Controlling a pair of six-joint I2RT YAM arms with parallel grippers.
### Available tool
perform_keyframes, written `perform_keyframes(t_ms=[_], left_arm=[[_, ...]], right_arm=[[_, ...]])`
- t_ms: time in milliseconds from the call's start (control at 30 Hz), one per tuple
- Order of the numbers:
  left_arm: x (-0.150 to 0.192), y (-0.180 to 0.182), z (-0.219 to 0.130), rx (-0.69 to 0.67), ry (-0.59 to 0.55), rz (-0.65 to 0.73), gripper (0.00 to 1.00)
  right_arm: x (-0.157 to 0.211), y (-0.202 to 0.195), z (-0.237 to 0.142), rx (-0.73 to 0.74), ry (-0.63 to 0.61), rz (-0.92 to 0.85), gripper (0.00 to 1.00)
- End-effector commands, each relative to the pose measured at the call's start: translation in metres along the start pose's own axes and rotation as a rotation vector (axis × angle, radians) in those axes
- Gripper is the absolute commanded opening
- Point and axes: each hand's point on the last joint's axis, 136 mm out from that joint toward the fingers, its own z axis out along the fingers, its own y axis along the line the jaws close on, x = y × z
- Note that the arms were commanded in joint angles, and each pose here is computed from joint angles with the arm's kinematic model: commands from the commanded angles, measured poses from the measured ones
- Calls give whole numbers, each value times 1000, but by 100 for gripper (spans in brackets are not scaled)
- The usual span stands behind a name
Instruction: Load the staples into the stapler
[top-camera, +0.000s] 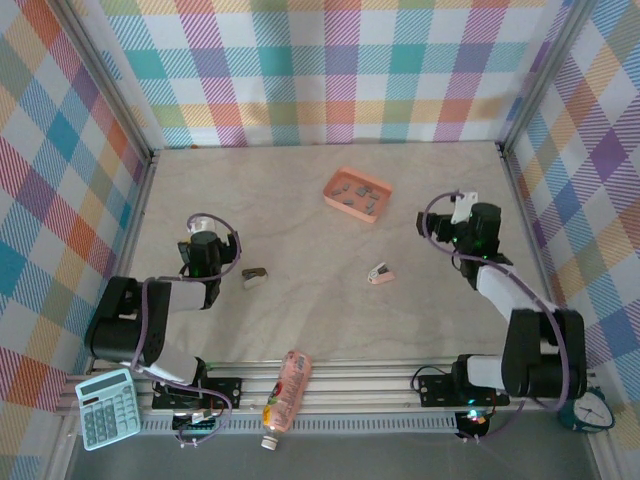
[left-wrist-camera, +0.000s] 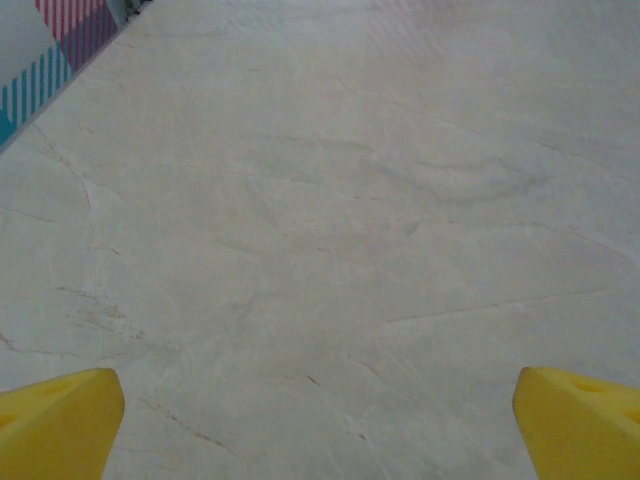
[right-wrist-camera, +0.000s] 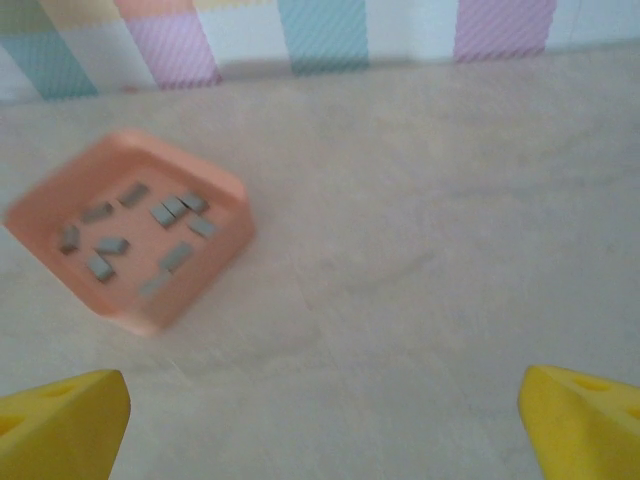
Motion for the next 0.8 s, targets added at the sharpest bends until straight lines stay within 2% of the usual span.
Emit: perform_keyframes(t_ms=[0,133,200,267,433,600,767], left_arm=[[-33,-4,-12,-1,53,21,100],[-45,-25,-24,111,175,11,100],[-45,-36,-31,156,239,15,98],[-43,-46,-40,184,315,14,96],[-32,-57,-59,187,469,-24,94],[-30,-66,-71,208,503,-68,94],[-28,-76,-77,243,497,-84,94]], right_arm=[[25,20,-28,-65,232,126,99],[28,30,-56,-45,329,333,99],[39,47,-68,-84,427,454,99],[57,65,-79,-73,564,483,99],[90,89,-95,51,769,556,99],[118,109,-91,139,922,543,99],[137,124,-73,184,990,558,86]])
